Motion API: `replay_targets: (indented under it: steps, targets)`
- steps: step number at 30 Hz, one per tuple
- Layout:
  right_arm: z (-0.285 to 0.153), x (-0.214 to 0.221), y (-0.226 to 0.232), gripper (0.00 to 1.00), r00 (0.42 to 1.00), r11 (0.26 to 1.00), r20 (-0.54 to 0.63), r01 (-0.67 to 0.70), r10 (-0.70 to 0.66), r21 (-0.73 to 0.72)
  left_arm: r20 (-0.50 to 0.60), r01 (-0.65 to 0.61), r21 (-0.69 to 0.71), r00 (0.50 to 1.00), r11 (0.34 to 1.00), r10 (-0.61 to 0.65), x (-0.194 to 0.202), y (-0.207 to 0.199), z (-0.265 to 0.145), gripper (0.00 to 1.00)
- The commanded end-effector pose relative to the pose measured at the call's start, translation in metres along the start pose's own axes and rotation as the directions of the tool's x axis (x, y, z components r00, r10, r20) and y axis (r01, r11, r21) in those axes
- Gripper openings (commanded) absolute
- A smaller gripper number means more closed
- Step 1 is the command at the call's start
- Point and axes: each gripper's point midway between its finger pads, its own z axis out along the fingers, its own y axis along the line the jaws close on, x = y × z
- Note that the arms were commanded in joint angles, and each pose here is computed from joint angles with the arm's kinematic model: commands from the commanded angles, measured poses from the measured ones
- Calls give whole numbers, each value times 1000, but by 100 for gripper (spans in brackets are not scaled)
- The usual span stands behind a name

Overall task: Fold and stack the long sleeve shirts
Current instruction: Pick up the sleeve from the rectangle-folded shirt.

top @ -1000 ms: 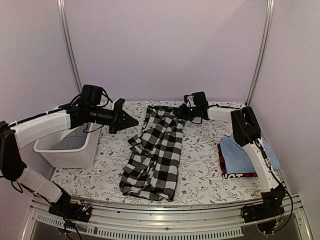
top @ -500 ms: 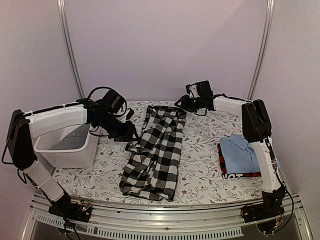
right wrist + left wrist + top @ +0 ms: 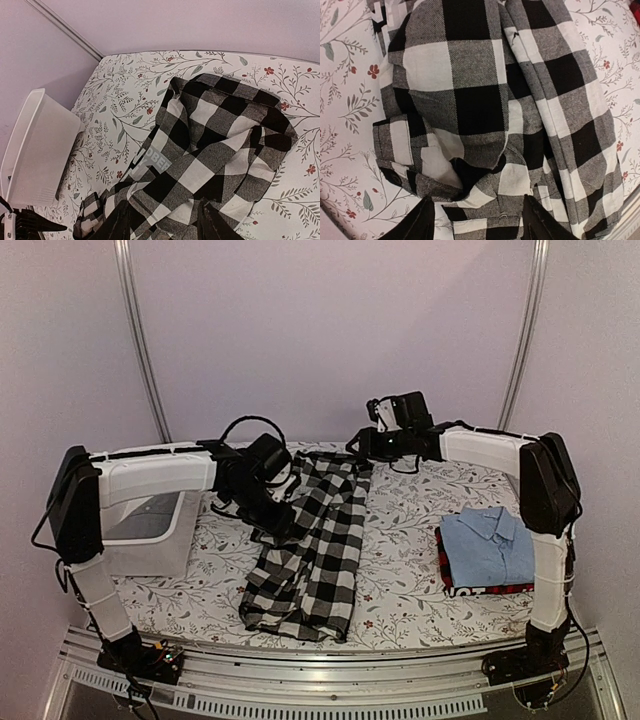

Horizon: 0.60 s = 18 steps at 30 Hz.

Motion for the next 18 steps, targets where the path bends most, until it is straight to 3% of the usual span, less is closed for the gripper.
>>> replay_targets:
  steps: [1,6,18]
  targets:
    - [-23,-6,16,44,998,999,39,49,-50,12,-41,-157,-87,987,984,154,3,4,9,59]
    - [-34,2,18,45,998,999,44,50,-50,15,-43,-209,-46,977,977,207,3,-5,16,58]
    - [-39,19,21,45,999,999,23,39,-39,7,-61,-247,-124,969,961,241,-2,3,37,49]
